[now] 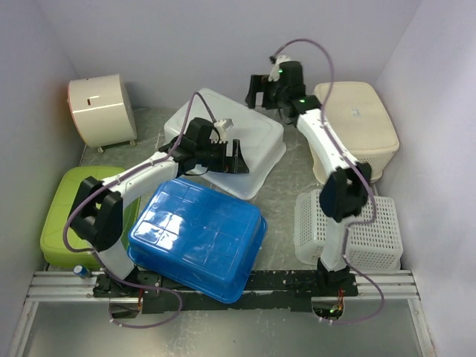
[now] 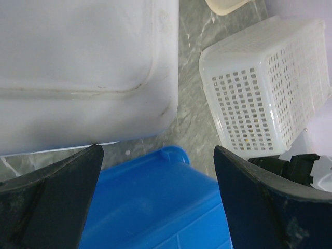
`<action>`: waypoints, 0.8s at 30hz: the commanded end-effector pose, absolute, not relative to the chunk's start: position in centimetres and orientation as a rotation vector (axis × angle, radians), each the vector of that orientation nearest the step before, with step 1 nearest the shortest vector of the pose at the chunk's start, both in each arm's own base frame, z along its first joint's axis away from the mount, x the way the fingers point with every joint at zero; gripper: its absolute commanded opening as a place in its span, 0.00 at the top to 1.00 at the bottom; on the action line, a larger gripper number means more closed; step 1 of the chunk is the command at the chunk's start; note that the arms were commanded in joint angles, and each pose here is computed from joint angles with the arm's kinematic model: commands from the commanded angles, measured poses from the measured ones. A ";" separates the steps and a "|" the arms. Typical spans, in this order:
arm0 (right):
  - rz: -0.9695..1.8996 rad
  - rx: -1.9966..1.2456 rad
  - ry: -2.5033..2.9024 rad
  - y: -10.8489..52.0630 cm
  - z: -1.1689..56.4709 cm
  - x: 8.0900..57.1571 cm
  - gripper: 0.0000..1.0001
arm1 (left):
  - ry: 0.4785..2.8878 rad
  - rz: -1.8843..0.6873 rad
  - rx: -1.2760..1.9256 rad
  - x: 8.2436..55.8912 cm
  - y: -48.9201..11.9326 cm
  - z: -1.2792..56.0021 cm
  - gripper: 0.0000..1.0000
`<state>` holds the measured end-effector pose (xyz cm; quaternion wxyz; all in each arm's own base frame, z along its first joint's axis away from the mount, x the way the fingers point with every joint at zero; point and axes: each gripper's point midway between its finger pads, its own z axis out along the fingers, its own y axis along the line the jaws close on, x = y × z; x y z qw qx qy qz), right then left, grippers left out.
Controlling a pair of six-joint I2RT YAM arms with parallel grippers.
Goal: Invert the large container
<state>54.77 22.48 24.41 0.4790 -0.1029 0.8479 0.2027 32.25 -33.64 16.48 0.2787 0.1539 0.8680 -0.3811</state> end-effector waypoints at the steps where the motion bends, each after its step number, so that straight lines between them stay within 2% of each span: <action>1: 0.287 -0.034 1.775 15.6 37.3 52.4 0.00 | 2.206 -1.056 0.466 34.6 -35.7 18.5 0.01; 6: 0.280 -0.005 1.788 13.2 37.1 46.3 0.00 | 2.190 -1.030 0.492 37.0 -37.0 18.4 0.01; 11: 0.342 -0.031 1.838 12.3 35.2 39.5 0.00 | 2.139 -1.003 0.531 37.1 -36.9 22.7 0.01; 14: 0.487 -0.112 1.868 13.7 33.0 34.8 0.00 | 2.148 -0.944 0.534 34.3 -34.2 25.3 0.01; 18: 0.717 -0.263 1.903 16.6 30.0 28.8 0.00 | 2.208 -0.820 0.452 30.3 -29.1 25.7 0.01; 24: 0.863 -0.480 2.016 22.3 25.1 22.9 0.00 | 2.311 -0.676 0.204 24.8 -22.0 25.4 0.01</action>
